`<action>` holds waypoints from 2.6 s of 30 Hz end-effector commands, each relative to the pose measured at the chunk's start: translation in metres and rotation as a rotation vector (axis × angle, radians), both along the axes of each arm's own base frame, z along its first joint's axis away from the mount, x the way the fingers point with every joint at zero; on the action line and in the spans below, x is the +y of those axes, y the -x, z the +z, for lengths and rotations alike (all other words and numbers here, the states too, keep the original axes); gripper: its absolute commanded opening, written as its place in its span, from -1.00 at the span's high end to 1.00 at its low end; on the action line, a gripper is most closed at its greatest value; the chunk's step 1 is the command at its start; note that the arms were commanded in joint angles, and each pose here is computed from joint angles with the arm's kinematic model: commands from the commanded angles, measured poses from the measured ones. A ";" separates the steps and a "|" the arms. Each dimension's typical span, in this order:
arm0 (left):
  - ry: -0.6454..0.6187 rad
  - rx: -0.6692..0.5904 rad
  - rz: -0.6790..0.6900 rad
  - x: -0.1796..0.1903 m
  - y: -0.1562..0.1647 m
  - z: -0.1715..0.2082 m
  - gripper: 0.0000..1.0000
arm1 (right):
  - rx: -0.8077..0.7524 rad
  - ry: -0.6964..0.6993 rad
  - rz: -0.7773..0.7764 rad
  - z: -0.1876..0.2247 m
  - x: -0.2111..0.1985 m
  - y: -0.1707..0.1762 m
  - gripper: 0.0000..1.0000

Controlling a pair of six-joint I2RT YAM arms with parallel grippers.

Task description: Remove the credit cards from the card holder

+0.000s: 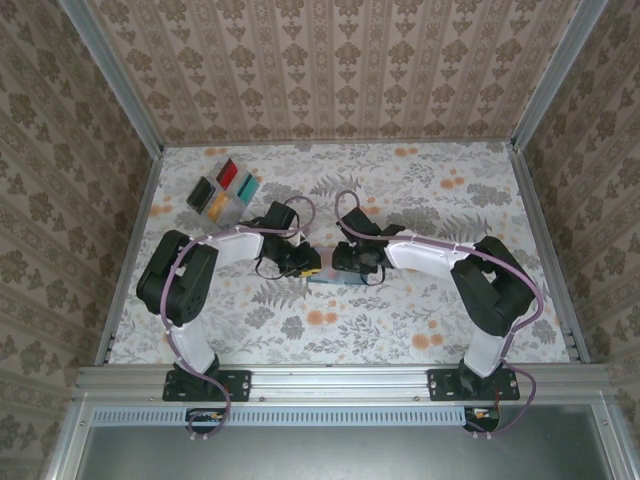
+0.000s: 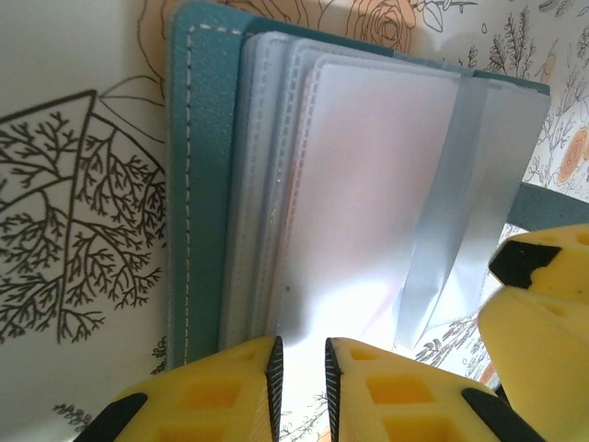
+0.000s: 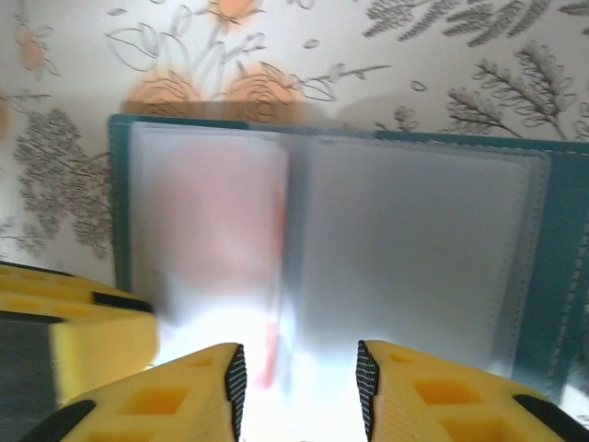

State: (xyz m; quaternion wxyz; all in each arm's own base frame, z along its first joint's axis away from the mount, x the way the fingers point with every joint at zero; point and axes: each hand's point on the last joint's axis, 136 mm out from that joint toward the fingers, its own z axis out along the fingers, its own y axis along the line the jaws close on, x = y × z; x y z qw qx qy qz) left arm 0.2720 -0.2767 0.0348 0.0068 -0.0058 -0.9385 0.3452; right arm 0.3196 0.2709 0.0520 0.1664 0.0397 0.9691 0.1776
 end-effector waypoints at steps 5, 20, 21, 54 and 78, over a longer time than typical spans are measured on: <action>-0.007 0.029 -0.019 0.004 0.006 -0.013 0.63 | 0.041 0.074 0.073 -0.006 0.020 0.014 0.17; 0.000 0.023 -0.008 0.006 0.005 -0.011 0.80 | 0.104 0.200 0.016 -0.034 0.000 0.018 0.30; 0.003 0.019 -0.007 0.006 0.004 -0.010 0.80 | 0.111 0.198 0.017 -0.036 0.000 0.018 0.30; 0.080 -0.005 0.002 -0.003 -0.008 0.014 0.55 | 0.153 0.061 -0.031 -0.051 -0.005 0.019 0.61; 0.119 0.022 -0.040 -0.019 -0.007 0.010 0.63 | 0.142 0.006 -0.020 -0.042 0.000 0.017 0.61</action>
